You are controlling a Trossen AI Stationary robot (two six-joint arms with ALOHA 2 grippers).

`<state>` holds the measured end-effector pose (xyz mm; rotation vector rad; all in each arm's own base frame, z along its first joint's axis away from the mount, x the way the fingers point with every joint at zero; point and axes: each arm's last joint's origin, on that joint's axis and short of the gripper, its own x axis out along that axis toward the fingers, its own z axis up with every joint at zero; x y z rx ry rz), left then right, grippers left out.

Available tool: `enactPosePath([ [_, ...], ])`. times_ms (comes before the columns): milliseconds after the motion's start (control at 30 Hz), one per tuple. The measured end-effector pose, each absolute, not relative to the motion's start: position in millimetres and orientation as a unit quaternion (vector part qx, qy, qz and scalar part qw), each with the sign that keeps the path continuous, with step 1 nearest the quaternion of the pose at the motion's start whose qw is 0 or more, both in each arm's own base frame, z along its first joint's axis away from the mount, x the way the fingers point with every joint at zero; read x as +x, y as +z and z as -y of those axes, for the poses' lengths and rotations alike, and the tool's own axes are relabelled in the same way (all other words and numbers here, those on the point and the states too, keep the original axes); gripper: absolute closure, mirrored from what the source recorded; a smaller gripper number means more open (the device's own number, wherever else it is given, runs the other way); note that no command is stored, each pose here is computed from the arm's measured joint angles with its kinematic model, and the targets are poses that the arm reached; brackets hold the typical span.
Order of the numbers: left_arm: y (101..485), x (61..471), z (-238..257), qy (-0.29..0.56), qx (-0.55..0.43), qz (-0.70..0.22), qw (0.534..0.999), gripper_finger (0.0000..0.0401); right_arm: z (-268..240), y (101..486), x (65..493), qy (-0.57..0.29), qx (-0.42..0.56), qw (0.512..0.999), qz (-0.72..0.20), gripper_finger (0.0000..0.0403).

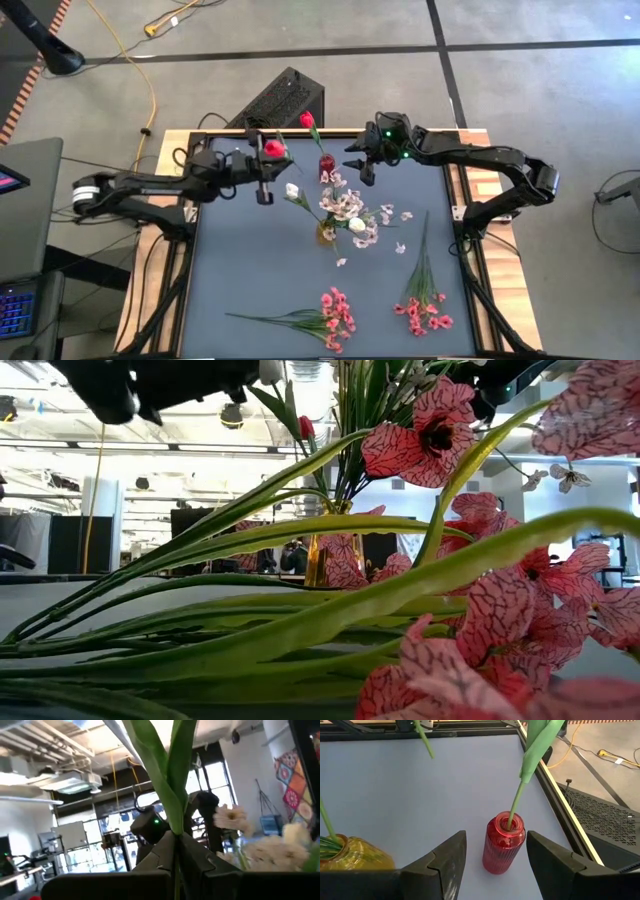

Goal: Sort flowers into vase by color
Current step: Put the red flower into the red flower vase

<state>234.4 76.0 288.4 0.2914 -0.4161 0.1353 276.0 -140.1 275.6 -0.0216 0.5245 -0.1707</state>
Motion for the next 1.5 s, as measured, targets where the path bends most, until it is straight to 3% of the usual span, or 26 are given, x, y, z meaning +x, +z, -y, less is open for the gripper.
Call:
enactPosePath([
  [300, 284.6, 271.3, -96.5, 0.026, 0.129, 0.179, 0.975, 0.0401, 141.6, 274.7, 274.7, -0.086, -0.008, 0.961, -0.264, 0.0168],
  [1500, 265.1, 301.6, -148.5, 0.054, 0.159, 0.141, 0.976, 0.0401, 120.6, 290.9, 255.8, -0.077, 0.035, 0.956, -0.282, 0.0168],
])
